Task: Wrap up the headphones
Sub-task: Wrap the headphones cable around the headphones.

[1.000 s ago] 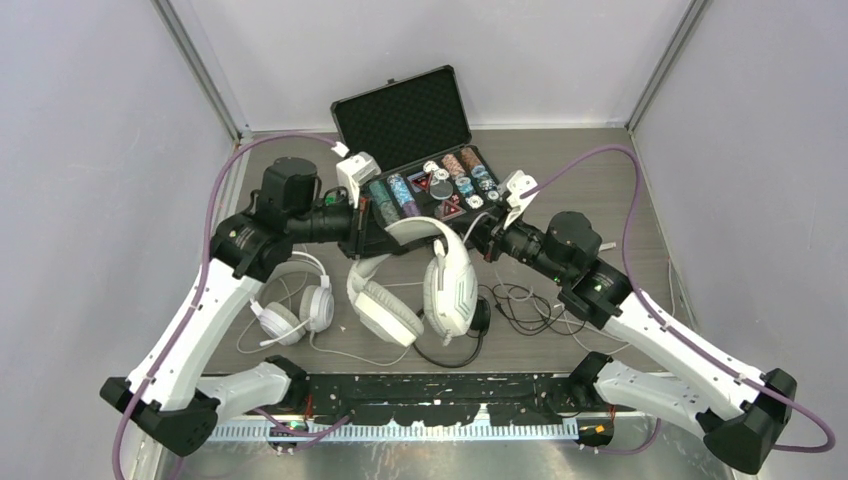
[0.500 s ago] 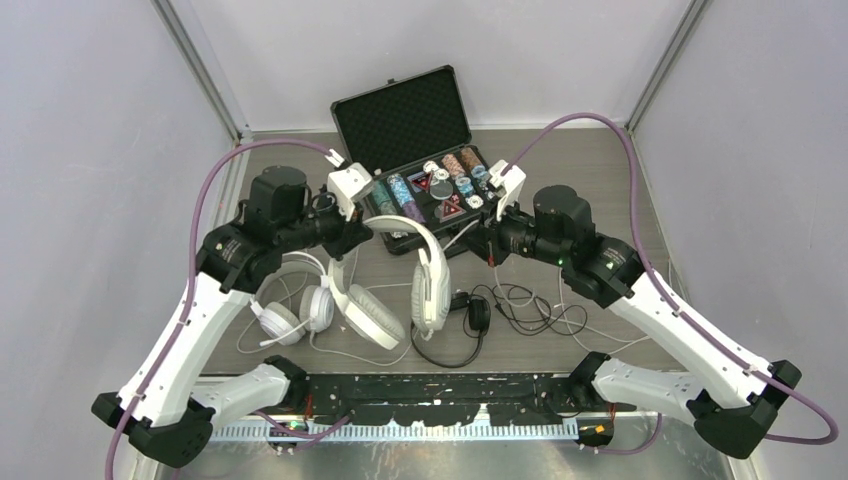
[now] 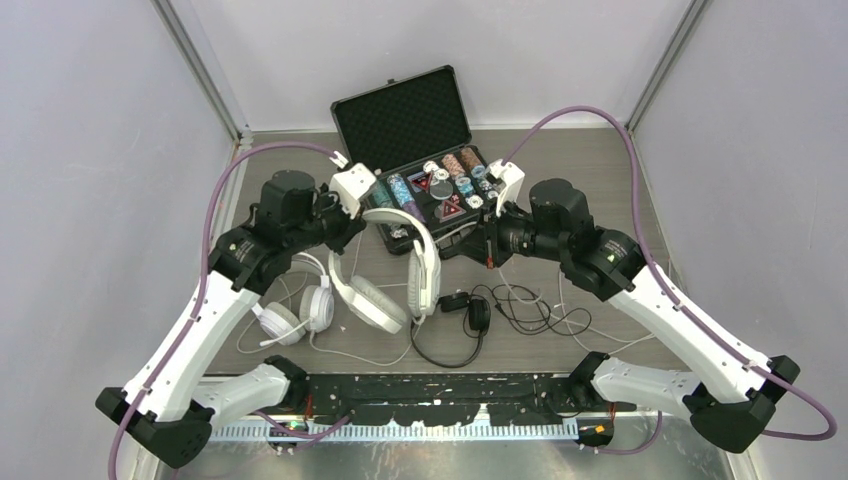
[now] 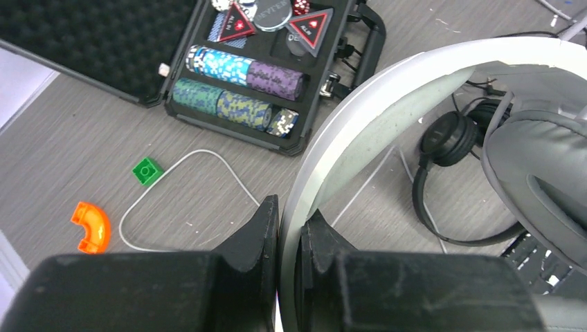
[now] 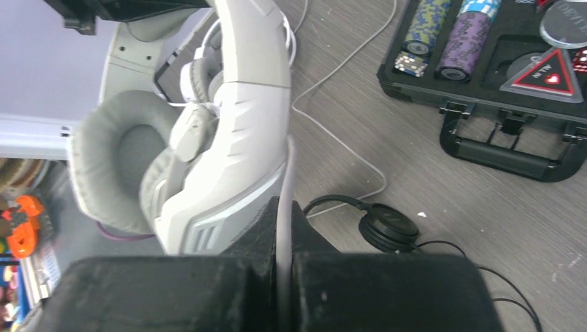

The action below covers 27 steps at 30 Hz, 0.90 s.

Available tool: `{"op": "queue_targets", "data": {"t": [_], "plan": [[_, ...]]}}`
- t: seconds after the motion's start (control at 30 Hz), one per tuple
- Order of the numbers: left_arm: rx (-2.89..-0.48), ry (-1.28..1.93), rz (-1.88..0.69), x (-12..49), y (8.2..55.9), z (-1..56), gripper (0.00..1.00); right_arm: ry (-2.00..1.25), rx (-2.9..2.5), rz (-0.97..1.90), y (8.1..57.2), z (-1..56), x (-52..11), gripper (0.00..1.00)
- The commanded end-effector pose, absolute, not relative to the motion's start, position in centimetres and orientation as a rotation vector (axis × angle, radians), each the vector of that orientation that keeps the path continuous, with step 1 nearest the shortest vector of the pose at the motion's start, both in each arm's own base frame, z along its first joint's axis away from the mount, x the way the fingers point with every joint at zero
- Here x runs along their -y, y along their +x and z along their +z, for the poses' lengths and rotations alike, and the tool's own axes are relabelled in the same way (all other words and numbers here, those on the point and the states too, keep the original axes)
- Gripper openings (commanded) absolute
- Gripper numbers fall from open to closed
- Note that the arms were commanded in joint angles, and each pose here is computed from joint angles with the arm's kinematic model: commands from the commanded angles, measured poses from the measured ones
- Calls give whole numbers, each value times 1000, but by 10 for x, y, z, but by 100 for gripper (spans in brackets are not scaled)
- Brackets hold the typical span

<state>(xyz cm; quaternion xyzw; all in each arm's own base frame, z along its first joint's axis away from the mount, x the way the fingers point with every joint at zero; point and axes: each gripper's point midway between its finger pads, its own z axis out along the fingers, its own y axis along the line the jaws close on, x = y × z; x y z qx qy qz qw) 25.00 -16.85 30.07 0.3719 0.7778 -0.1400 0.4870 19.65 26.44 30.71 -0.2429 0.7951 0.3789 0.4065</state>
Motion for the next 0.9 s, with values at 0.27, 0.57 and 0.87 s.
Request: {"op": "queue_targets", "data": {"t": [0.27,0.57,0.87], "plan": [[-1756,654,-272,155,271,334,0,-484,-1808,1318,181,381,-291,3],[-1824,305,-226,129,285,339,0,-460,-1740,1575,175,400,-319,6],[-1806,125,-205,121,299,340,0,-441,-1737,1561,184,401,-336,19]]}}
